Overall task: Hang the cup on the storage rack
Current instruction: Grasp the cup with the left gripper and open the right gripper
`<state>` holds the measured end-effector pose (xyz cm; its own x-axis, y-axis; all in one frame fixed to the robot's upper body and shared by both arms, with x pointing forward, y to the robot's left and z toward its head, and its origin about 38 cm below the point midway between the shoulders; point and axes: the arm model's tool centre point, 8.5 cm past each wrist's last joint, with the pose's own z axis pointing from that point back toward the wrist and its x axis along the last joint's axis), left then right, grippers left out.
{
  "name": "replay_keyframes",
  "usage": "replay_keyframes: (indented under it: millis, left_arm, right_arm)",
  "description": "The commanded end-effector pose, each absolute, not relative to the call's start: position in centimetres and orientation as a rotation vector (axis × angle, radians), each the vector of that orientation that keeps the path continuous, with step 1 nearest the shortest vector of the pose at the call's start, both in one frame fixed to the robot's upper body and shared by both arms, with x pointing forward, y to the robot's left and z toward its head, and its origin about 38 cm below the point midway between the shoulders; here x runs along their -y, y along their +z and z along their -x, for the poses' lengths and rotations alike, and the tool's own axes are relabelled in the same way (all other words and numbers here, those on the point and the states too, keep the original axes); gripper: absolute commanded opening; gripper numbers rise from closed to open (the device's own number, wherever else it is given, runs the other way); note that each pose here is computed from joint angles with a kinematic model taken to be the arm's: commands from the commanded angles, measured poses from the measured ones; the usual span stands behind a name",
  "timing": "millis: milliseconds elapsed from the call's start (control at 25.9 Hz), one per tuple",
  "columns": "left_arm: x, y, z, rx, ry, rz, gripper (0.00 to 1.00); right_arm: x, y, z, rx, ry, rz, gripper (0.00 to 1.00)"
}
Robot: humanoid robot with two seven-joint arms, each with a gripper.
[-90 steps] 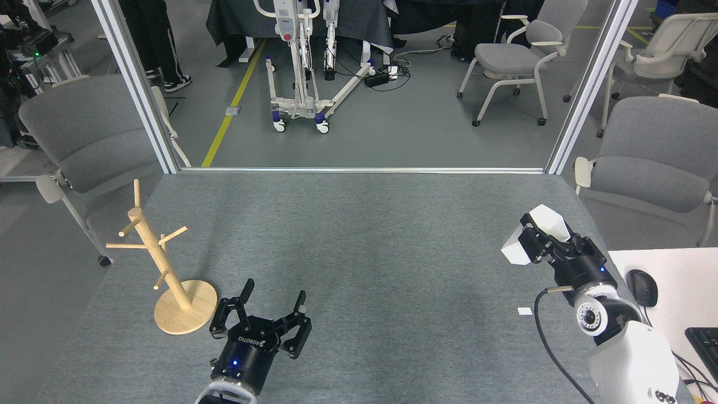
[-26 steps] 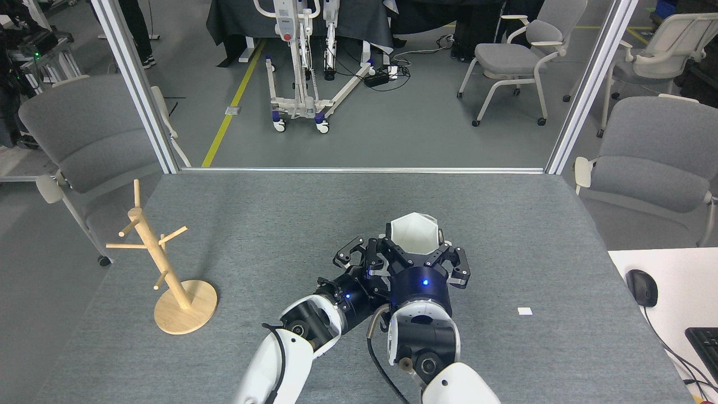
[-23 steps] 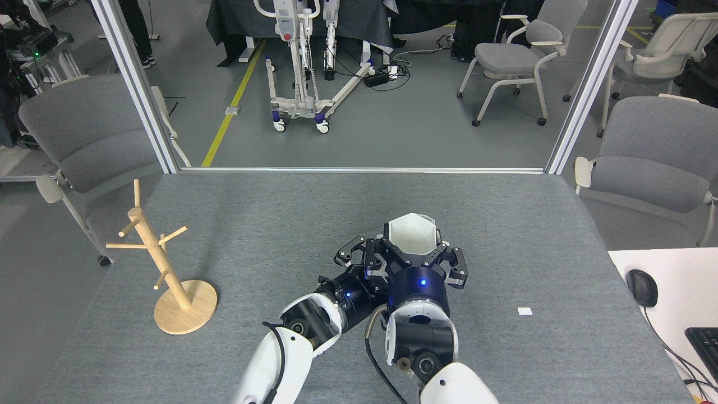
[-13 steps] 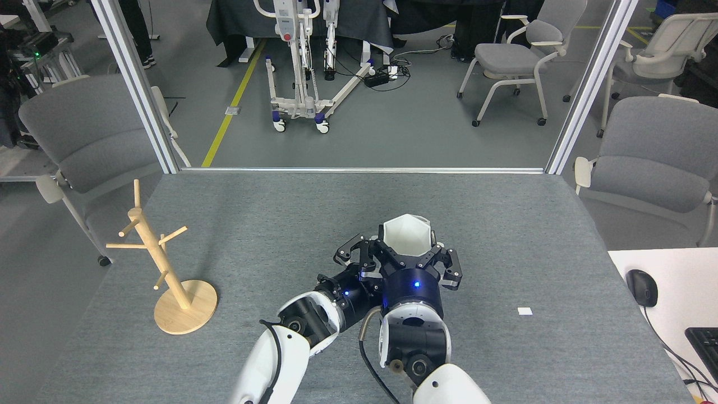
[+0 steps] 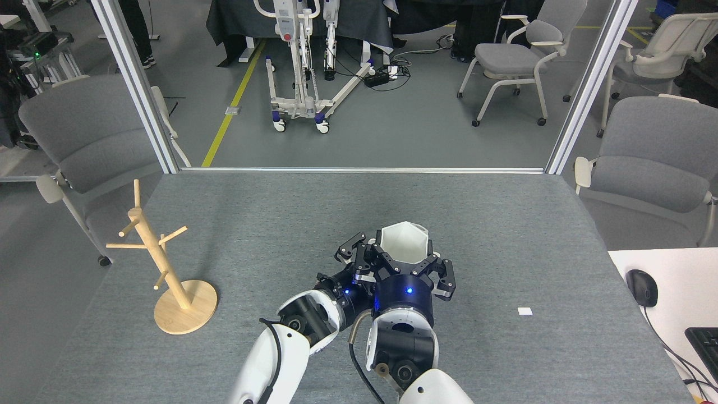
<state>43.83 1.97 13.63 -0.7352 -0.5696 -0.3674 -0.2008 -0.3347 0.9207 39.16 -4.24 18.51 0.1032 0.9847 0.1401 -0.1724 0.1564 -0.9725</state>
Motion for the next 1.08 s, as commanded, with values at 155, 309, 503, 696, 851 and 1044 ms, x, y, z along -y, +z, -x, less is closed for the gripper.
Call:
replay_keyframes:
  millis: [155, 309, 503, 696, 851, 1044]
  left_arm:
    - [-2.0, 13.1, -43.6, 1.626, -2.203, -0.962, 0.00]
    - [-2.1, 13.1, -43.7, 1.623, -2.199, -0.961, 0.00]
    - [-2.3, 13.0, -43.7, 1.618, -2.199, -0.960, 0.00]
    - [-2.5, 12.8, -43.7, 1.610, -2.205, -0.959, 0.00]
    - [-2.7, 12.5, -43.6, 1.602, -2.208, -0.954, 0.00]
    - [-2.7, 12.4, -43.6, 1.597, -2.211, -0.953, 0.00]
  right_arm:
    - [1.9, 18.4, -38.2, 1.124, 1.221, 1.005, 0.00]
    - [2.0, 18.3, -38.2, 1.122, 1.219, 1.009, 0.53]
    - [2.0, 18.3, -38.2, 1.133, 1.233, 1.017, 1.00]
    - [1.9, 18.3, -38.4, 1.139, 1.229, 1.027, 1.00]
    - [2.0, 18.9, -38.5, 1.197, 1.190, 1.091, 1.00]
    - [2.0, 19.6, -38.6, 1.285, 1.138, 1.189, 1.00]
